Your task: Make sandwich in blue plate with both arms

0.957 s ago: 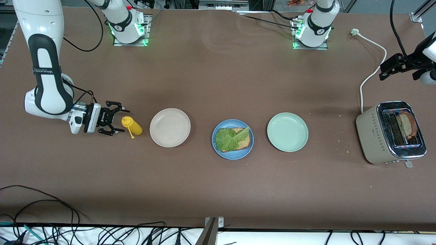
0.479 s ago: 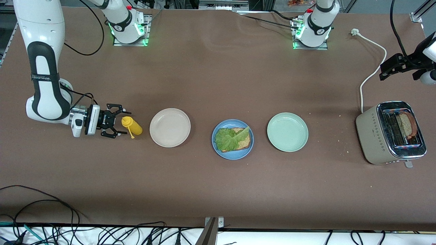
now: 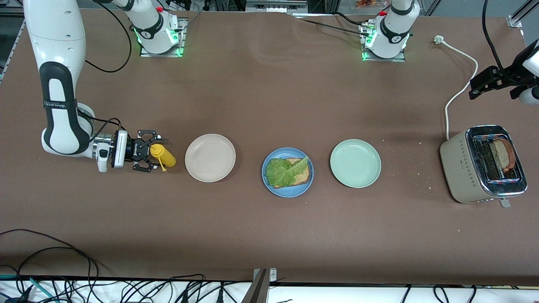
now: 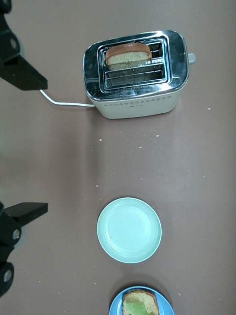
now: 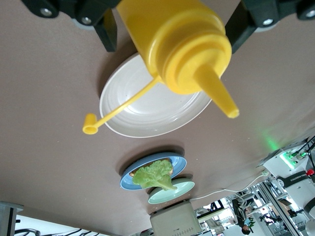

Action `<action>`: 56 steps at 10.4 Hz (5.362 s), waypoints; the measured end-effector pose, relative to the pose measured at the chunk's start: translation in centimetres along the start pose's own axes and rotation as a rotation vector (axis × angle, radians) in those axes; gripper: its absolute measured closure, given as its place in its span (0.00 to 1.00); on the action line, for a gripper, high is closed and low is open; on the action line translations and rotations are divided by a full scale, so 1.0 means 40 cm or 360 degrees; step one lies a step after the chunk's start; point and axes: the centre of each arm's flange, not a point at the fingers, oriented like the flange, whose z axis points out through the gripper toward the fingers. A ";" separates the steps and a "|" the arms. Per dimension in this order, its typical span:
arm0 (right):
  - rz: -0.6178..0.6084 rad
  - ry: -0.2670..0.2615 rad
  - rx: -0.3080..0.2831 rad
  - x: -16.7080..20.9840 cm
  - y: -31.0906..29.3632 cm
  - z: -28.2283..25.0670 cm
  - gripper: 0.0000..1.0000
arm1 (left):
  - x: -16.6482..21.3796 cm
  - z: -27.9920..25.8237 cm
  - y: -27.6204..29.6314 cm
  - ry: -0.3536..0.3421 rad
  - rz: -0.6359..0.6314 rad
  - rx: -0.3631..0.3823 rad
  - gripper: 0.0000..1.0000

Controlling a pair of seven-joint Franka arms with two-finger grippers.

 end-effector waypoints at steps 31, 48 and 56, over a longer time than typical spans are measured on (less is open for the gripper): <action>-0.0880 -0.2103 -0.1229 0.824 -0.262 0.917 0.72 | 0.000 -0.002 -0.021 0.0003 -0.0022 0.0027 0.00; -0.0522 -0.2035 -0.1031 0.867 -0.291 0.860 0.90 | 0.000 -0.002 -0.027 0.0003 -0.0029 0.0027 0.00; -0.0225 -0.1359 -0.0334 0.847 -0.067 0.458 0.92 | 0.037 0.077 -0.101 -0.0093 -0.0103 0.0085 0.00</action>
